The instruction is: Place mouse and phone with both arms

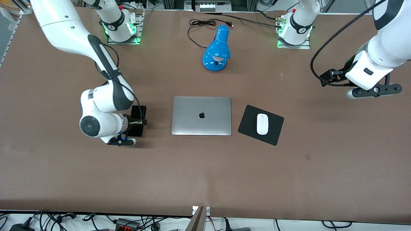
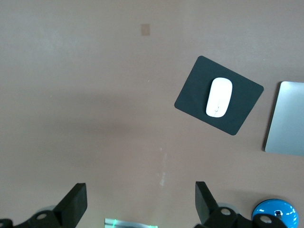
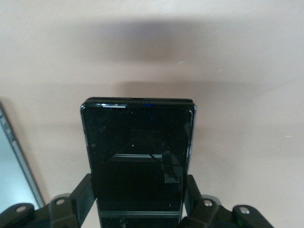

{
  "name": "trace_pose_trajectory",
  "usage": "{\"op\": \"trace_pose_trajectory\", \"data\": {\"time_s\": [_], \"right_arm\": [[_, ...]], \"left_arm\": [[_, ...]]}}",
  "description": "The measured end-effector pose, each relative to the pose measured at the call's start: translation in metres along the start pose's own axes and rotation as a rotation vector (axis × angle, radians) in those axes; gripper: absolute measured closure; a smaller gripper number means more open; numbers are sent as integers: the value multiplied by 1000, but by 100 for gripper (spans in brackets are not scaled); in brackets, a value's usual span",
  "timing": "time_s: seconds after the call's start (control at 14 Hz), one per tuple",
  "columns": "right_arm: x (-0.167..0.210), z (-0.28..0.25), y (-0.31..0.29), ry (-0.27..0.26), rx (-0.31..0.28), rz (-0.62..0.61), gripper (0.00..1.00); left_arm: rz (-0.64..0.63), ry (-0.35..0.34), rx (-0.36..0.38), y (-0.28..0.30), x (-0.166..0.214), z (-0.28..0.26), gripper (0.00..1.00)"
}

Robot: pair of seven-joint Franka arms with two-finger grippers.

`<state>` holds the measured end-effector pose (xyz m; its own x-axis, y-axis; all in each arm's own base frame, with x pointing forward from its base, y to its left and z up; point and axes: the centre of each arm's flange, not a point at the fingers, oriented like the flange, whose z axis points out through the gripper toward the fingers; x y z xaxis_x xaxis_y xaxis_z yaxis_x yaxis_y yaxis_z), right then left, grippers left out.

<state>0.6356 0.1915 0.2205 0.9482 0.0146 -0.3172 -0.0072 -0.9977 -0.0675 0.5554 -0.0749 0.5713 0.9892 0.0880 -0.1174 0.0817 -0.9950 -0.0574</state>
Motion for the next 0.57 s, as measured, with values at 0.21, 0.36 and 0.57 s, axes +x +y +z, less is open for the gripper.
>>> {"op": "trace_pose_trajectory", "data": {"time_s": [0.21,0.36,0.57], "right_arm": [[-8,13,-39,4,-19,-58,21],[-11,24,-54,15,-23,-80,21],[-16,53,-67,29,-28,-80,21]], "left_arm": [[-3,16,-20,-21,0,1,0],[-1,21,-18,-26,-3,-4,0],[-12,17,-14,-33,-9,-7,0]]}}
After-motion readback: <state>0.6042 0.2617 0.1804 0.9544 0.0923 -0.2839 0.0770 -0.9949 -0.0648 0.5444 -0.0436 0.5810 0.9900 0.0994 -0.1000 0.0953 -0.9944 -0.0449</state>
